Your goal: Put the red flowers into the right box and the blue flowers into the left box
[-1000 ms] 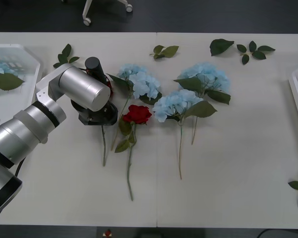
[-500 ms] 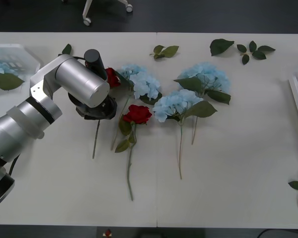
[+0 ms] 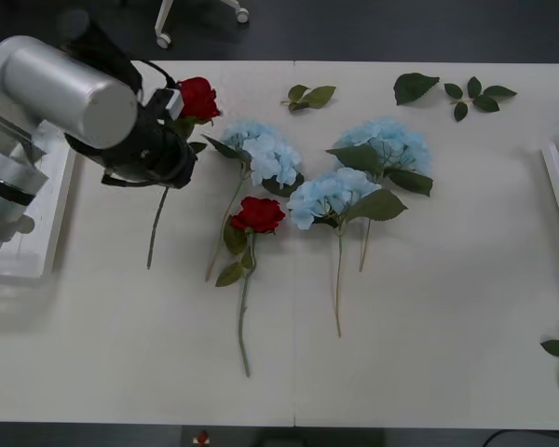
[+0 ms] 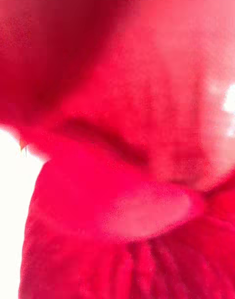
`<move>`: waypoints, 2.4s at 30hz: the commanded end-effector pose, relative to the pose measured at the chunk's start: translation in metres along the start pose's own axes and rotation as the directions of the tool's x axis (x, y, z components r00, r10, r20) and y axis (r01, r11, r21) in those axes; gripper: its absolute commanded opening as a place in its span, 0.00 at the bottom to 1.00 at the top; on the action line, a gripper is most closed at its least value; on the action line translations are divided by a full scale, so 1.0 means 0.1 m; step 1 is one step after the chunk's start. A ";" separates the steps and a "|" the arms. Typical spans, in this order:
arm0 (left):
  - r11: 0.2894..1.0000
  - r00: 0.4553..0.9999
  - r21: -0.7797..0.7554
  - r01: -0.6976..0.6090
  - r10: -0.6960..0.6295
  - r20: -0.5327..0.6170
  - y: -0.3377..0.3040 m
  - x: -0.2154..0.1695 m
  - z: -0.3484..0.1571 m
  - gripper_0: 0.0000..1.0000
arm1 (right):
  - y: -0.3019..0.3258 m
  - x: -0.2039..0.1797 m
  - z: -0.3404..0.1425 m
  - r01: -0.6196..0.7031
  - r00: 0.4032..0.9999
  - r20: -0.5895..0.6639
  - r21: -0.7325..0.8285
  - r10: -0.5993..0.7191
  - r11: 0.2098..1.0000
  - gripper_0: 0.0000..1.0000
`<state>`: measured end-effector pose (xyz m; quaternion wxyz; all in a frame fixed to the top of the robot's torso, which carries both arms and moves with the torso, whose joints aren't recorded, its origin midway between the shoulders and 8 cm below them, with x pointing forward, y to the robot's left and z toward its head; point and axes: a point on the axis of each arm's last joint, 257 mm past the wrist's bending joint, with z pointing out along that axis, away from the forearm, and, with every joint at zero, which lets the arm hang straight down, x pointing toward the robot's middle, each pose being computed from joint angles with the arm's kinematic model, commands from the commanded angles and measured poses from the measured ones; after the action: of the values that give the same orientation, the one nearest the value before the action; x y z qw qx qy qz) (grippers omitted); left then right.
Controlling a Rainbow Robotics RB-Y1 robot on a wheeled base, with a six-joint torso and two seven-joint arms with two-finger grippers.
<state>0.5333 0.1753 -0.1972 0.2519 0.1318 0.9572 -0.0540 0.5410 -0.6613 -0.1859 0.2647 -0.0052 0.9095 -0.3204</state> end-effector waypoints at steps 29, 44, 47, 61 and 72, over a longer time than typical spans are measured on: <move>0.522 0.916 0.763 -0.381 0.103 0.387 -1.95 -0.43 -1.71 0.00 | 0.83 -0.91 -1.24 0.128 0.973 0.232 -0.521 -0.004 0.844 0.94; 0.442 0.900 0.796 -0.413 0.063 0.431 -2.24 -0.52 -1.91 0.00 | 2.03 -0.89 -2.81 0.352 0.848 0.455 -0.867 0.272 0.352 0.93; 0.442 0.900 0.796 -0.413 0.063 0.431 -2.24 -0.52 -1.91 0.00 | 2.23 -0.73 -3.08 0.417 0.815 0.493 -0.864 0.305 0.281 0.93; 0.442 0.900 0.796 -0.413 0.063 0.431 -2.24 -0.52 -1.91 0.00 | 3.04 -0.28 -4.12 0.410 0.714 0.344 -0.911 0.610 0.033 0.93; 0.442 0.900 0.796 -0.413 0.063 0.431 -2.24 -0.52 -1.91 0.00 | 3.36 -0.41 -4.47 0.426 0.656 0.260 -0.903 0.708 -0.063 0.94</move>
<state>0.4280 -0.0119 -0.0225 0.2853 0.3275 0.7297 -0.5281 0.4144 -0.1464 -0.0927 0.5232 -0.1728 0.6599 0.5108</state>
